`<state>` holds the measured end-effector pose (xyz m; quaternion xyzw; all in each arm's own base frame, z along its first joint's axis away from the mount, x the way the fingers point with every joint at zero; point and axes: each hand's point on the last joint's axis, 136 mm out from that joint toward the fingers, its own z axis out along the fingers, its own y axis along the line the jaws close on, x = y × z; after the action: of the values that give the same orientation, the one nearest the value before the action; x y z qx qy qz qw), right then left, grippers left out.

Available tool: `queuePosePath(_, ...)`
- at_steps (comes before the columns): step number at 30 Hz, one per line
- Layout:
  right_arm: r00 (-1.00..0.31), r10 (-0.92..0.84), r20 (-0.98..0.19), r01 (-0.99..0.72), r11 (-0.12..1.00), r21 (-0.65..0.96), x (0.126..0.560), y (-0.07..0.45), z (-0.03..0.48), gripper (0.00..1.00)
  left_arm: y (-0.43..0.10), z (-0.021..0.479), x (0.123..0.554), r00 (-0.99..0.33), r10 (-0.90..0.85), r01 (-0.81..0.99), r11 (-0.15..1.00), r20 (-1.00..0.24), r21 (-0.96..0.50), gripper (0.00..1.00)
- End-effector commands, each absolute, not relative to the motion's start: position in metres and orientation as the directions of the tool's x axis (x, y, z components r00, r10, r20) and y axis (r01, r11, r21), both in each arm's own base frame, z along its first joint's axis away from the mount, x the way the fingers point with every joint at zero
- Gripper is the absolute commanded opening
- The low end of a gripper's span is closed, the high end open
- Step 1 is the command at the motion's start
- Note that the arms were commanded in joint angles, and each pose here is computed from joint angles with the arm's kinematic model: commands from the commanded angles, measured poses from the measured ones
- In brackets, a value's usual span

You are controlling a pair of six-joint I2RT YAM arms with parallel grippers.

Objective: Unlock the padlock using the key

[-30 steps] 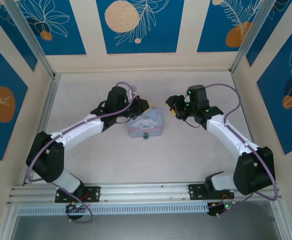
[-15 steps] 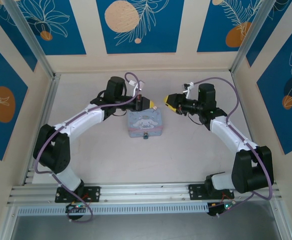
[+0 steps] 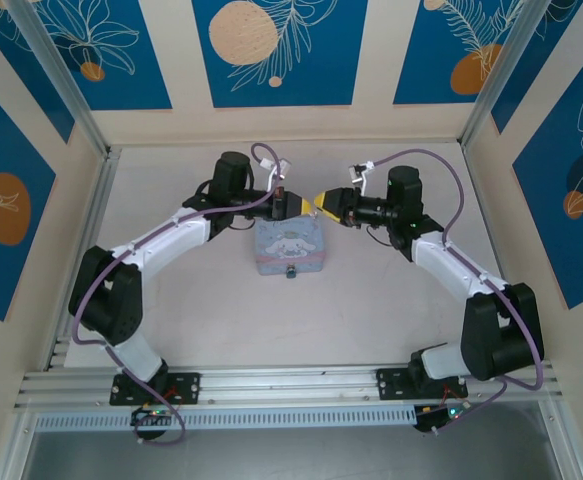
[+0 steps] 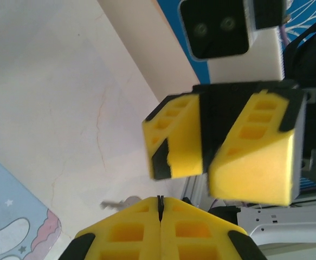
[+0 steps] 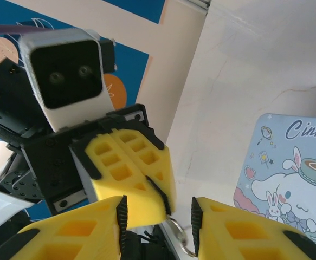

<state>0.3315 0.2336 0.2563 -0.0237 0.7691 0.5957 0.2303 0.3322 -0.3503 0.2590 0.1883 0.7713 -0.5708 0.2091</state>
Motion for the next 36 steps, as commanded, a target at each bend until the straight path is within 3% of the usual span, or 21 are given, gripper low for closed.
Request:
queuePosePath(1, -0.902, 0.228, -0.367, -0.303, 0.270, 0.914, 0.328, 0.238, 0.248, 0.38, -0.353, 0.271, 0.338, -0.833, 0.010, 0.540, 0.233, -0.554, -0.809, 0.00)
queuePosePath(19, -0.907, 0.274, -0.319, -0.270, 0.201, 0.942, 0.339, 0.241, 0.244, 0.34, -0.349, 0.265, 0.350, -0.873, -0.155, 0.429, 0.211, -0.463, -0.879, 0.00)
queuePosePath(36, -0.914, 0.271, -0.300, -0.255, 0.189, 0.948, 0.338, 0.241, 0.237, 0.26, -0.352, 0.265, 0.352, -0.879, -0.177, 0.411, 0.194, -0.444, -0.891, 0.00)
